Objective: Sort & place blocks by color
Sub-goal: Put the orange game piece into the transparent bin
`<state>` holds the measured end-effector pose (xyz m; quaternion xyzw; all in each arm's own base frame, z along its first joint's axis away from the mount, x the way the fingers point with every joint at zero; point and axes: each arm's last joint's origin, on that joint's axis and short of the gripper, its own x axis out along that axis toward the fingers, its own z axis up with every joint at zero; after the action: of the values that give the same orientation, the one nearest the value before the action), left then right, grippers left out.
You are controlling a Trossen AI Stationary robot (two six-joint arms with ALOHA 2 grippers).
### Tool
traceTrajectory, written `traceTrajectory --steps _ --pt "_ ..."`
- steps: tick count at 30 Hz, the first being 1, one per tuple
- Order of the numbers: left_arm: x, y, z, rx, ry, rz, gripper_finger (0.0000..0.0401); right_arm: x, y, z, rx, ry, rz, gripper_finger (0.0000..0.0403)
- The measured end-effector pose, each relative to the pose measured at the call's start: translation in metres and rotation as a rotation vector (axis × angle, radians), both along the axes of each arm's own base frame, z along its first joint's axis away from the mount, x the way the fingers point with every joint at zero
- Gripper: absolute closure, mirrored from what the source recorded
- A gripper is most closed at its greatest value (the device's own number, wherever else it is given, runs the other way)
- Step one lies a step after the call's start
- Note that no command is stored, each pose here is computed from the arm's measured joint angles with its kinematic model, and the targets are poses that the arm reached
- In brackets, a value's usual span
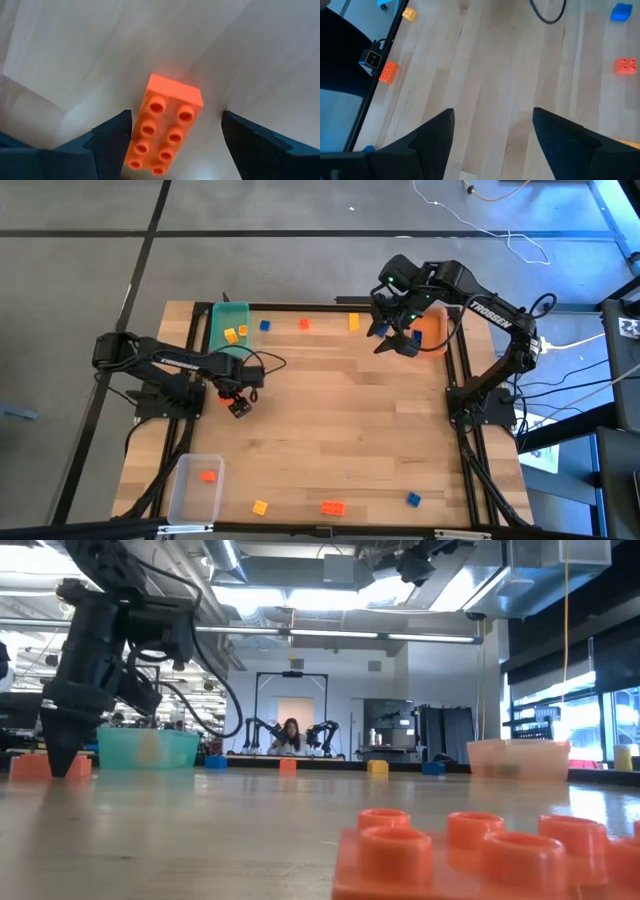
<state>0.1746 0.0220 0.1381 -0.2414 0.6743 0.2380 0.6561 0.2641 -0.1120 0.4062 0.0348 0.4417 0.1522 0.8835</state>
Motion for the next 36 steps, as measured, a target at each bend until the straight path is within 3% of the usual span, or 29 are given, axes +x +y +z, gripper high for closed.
traceTrajectory --steps 13,20,28,36 --pt "0.004 0.001 -0.005 0.027 0.008 0.001 0.0126 0.004 -0.002 0.003 -0.027 -0.055 0.000 0.0134" --pt "0.004 0.001 -0.005 0.025 0.011 0.003 0.0176 0.005 -0.002 0.003 -0.028 -0.057 0.000 0.0134" --pt "0.004 -0.001 -0.005 -0.019 0.002 0.009 0.0268 0.005 -0.002 0.003 -0.029 -0.058 0.000 0.0134" --pt "0.013 -0.002 0.009 -0.062 -0.037 0.027 0.0271 0.006 -0.003 0.004 -0.039 -0.080 0.001 0.0134"
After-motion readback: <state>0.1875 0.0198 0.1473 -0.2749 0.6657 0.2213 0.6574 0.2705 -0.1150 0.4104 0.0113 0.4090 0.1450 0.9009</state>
